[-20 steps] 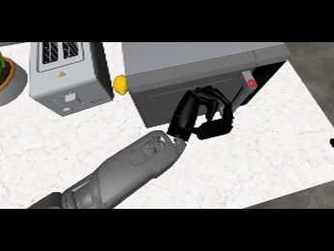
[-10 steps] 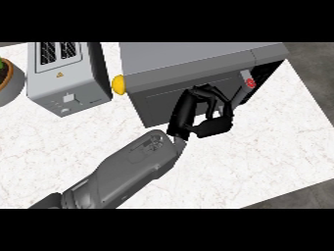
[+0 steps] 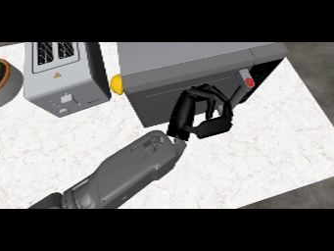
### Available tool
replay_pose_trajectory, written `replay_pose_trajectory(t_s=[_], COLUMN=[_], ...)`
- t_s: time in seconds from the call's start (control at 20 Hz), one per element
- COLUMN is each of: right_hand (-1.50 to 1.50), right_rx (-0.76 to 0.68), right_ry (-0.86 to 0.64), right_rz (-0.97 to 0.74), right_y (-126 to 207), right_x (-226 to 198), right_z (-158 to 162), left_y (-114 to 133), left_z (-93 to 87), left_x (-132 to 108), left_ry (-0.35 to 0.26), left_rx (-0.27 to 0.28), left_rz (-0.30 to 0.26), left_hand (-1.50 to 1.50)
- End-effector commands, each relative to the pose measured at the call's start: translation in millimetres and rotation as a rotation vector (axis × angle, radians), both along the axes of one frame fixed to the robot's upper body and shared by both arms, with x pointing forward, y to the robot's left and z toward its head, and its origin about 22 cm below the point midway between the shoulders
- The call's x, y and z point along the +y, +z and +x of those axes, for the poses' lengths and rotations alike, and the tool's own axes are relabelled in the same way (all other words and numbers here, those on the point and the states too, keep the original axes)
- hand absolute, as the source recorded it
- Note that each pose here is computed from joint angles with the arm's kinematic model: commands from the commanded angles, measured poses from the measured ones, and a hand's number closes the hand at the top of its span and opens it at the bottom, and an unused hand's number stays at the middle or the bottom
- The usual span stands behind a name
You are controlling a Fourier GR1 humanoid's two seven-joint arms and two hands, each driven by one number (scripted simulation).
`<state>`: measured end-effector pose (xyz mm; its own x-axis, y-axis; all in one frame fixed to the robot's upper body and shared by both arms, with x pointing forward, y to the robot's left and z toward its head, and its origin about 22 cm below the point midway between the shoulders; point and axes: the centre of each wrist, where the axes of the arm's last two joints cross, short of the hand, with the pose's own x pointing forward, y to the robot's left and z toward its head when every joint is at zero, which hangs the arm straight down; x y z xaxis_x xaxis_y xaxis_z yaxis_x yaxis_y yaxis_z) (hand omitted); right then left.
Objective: Pick up the milk, place it into the microwave and close the microwave
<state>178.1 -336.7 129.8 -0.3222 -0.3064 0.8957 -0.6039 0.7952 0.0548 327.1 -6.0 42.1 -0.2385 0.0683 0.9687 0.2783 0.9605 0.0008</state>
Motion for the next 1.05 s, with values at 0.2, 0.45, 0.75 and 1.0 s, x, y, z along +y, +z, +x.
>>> replay_pose_trajectory(t_s=[0.2,0.45,0.75,1.0], right_hand=[-1.5,-1.5,-1.5,-1.5], right_rx=[-0.009,-0.015,-0.018,-0.007], right_ry=[0.067,0.073,0.082,0.103], right_rz=[-0.008,-0.003,-0.008,-0.019], right_y=[8,11,15,16], right_x=[3,2,3,4], right_z=[0,-1,-2,-2], left_y=[1,-2,0,-1], left_z=[27.7,29.0,28.7,28.9], left_x=[15,17,15,15], left_ry=[0.153,0.169,0.174,0.169], left_rx=[0.012,0.0,-0.014,-0.024], left_rz=[-0.01,-0.007,-0.025,-0.031], left_hand=[1.5,1.5,1.5,1.5])
